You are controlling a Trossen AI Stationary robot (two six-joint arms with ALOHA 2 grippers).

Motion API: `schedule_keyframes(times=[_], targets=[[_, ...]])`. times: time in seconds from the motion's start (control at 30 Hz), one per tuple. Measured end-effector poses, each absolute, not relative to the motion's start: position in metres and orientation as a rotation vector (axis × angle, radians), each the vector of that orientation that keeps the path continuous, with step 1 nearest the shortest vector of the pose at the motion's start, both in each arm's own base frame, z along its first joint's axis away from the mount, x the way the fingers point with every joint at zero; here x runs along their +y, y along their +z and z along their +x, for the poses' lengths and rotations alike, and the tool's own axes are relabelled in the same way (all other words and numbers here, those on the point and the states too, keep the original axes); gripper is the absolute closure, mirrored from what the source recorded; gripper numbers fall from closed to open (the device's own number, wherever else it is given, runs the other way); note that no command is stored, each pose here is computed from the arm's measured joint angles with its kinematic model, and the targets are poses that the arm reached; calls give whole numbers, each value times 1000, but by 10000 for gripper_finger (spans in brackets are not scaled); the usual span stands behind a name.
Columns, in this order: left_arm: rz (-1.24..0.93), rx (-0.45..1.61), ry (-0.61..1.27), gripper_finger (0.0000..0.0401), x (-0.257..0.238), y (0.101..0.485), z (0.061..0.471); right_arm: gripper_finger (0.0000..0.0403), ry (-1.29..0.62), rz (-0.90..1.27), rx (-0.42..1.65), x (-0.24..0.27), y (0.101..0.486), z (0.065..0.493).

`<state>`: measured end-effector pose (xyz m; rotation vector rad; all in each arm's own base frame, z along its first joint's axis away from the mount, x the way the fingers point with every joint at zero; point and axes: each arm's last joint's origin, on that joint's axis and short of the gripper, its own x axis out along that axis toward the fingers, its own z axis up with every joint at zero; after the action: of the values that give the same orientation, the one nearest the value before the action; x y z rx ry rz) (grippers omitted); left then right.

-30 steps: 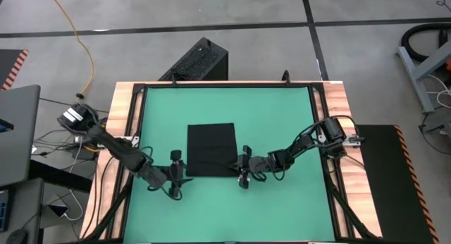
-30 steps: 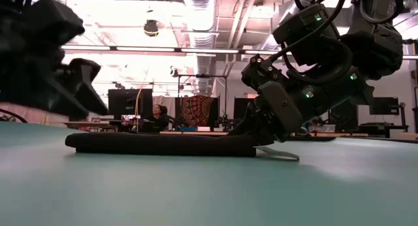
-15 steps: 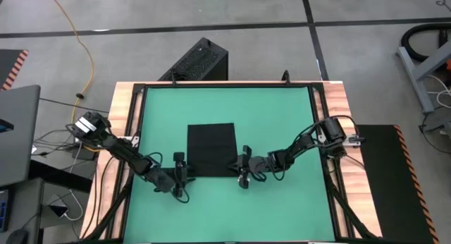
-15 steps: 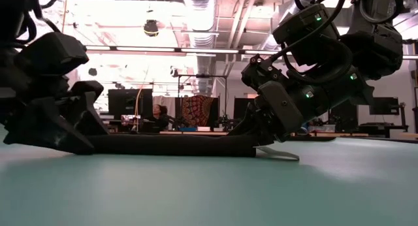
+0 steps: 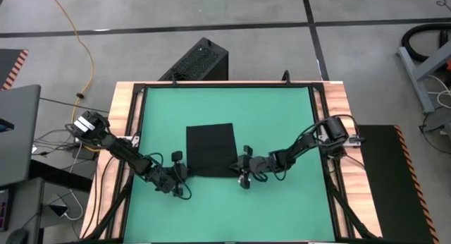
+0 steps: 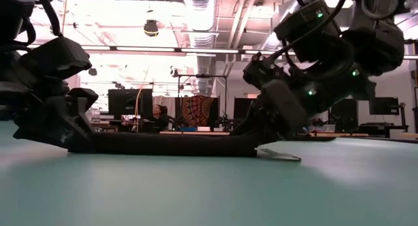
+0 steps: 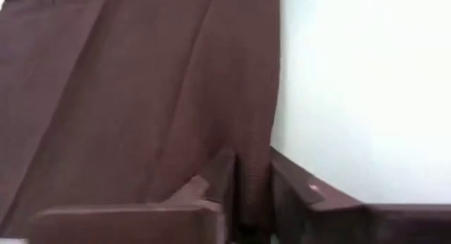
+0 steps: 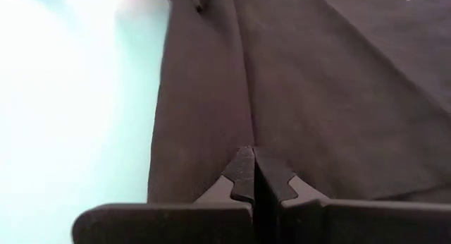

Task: Roll towel
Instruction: Roll the black towel

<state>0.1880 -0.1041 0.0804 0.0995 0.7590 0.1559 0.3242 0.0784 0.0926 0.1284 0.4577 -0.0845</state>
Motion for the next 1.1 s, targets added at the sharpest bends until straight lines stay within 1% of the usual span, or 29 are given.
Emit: schedule_keyframes(times=[0.03, 0.1, 0.27, 0.37, 0.47, 0.53, 0.67, 0.73, 0.83, 1.0, 1.1], targets=[[102, 759, 159, 380, -104, 80, 188, 386, -80, 119, 444, 78, 97, 324], [102, 760, 163, 392, -103, 80, 188, 383, -70, 96, 412, 78, 108, 324], [78, 758, 171, 389, -103, 80, 188, 365, -55, 25, 360, 77, 133, 322], [65, 757, 174, 388, -103, 80, 187, 343, 18, -14, 314, 82, 154, 318], [40, 755, 182, 388, -104, 80, 187, 301, 64, -52, 343, 94, 159, 311], [28, 756, 183, 388, -104, 80, 187, 259, 80, -79, 391, 103, 152, 307], [20, 754, 185, 388, -104, 80, 187, 170, 79, -131, 382, 116, 139, 308], [11, 751, 188, 388, -104, 80, 188, 142, 80, -149, 381, 119, 131, 310], [-8, 739, 187, 388, -104, 80, 188, 130, 80, -181, 382, 119, 121, 316], [-50, 725, 188, 388, -105, 81, 189, 129, 15, -266, 433, 108, 103, 320], [-61, 725, 187, 388, -105, 81, 189, 129, -11, -270, 464, 102, 91, 322]])
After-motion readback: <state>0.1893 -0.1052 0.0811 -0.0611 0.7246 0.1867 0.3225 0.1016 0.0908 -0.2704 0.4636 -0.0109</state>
